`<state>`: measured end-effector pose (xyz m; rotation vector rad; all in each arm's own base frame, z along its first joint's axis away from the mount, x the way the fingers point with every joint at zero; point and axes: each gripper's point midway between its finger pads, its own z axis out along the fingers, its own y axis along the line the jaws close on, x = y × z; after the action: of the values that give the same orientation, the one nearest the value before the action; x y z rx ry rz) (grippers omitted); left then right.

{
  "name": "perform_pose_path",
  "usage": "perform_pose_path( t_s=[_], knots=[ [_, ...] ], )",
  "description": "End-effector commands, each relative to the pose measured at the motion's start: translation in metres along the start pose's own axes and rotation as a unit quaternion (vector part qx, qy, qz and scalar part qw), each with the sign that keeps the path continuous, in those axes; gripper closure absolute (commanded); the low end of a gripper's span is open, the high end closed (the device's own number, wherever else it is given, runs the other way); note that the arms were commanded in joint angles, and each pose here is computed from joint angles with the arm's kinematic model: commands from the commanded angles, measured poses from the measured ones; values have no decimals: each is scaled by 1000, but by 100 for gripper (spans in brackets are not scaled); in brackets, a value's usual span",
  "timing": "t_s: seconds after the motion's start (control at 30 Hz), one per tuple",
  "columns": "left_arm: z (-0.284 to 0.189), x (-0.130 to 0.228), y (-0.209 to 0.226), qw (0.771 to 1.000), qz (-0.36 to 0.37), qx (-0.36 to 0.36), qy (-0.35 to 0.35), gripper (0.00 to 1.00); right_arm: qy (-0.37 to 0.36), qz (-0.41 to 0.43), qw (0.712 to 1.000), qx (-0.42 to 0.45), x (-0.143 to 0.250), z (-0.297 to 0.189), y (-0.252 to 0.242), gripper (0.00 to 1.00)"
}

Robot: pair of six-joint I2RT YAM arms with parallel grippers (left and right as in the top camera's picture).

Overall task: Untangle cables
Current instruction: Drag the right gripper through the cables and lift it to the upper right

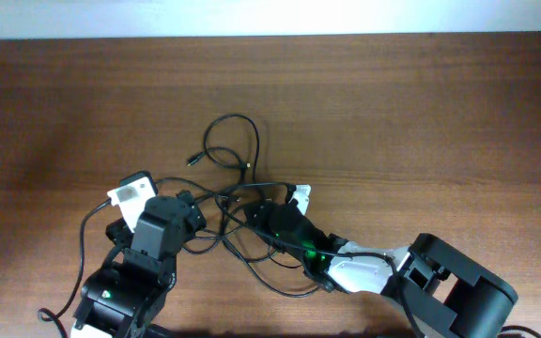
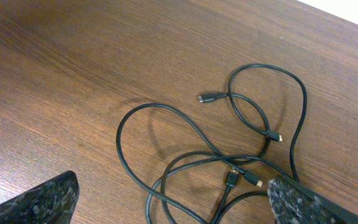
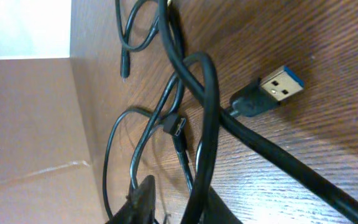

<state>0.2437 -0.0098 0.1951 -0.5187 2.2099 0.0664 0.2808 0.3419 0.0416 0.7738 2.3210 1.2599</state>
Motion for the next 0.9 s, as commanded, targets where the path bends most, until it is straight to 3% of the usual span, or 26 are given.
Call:
perform_pose_path(
  t_s=[0.0, 0.13, 0.37, 0.67, 0.87],
  knots=[
    [-1, -2, 1, 1000, 5, -2, -5, 1, 4, -8, 1000, -7, 3, 3, 7, 92],
    [-1, -2, 1, 1000, 5, -2, -5, 1, 42, -10, 999, -24, 8, -1, 17, 96],
    [-1, -2, 1, 1000, 5, -2, -5, 1, 62, -125, 985, -101, -18, -34, 68, 96],
    [-1, -2, 1, 1000, 5, -2, -5, 1, -65, -204, 967, -140, -96, -136, 126, 96],
    [-1, -2, 1, 1000, 5, -2, -5, 1, -194, -223, 947, -129, -166, -239, 156, 96]
  ],
)
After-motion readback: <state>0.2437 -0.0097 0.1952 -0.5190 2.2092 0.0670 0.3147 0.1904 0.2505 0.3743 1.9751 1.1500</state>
